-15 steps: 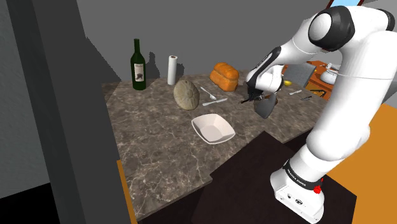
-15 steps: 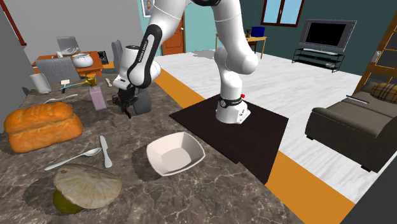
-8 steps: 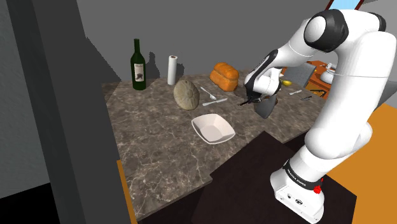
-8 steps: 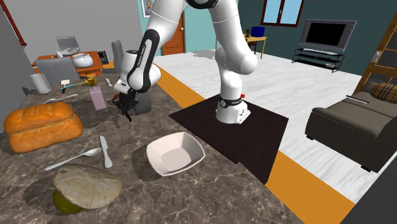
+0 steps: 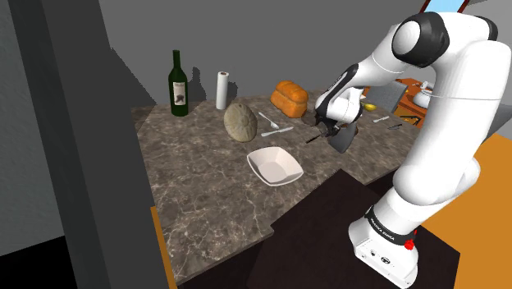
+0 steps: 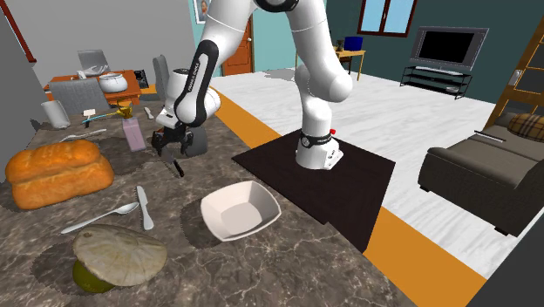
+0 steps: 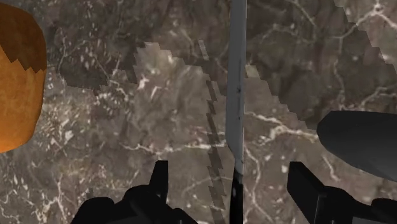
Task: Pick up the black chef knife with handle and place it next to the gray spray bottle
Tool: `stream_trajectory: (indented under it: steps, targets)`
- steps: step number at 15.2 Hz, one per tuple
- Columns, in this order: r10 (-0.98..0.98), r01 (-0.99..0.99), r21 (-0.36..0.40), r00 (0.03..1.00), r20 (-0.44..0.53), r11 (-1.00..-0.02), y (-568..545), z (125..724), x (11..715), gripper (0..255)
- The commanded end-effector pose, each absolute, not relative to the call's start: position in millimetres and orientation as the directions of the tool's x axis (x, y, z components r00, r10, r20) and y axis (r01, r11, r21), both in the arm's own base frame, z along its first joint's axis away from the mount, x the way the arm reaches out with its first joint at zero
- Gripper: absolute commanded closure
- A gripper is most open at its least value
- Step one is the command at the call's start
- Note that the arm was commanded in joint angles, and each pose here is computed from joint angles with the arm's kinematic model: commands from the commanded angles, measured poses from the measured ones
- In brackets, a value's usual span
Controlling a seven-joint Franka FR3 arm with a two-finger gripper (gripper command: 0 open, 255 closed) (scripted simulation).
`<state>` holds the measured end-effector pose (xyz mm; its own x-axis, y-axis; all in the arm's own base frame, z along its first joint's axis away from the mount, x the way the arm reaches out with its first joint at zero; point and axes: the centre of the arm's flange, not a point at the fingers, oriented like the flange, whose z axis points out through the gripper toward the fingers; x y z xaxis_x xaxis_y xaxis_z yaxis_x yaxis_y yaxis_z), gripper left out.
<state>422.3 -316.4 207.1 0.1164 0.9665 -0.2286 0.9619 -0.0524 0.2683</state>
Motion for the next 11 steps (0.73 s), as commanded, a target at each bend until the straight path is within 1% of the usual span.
stream_trajectory:
  steps: [1, 2, 6, 11]
  targets:
    - [0.967, 0.962, 0.268, 0.116, -0.229, -0.052, -316, 207, 422, 0]
    - [0.967, 0.962, 0.268, 0.116, -0.229, -0.052, -316, 207, 422, 0]
    - [0.967, 0.962, 0.268, 0.116, -0.229, -0.052, -304, 254, 410, 0]
    - [0.967, 0.962, 0.268, 0.116, -0.229, -0.052, -304, 254, 410, 0]
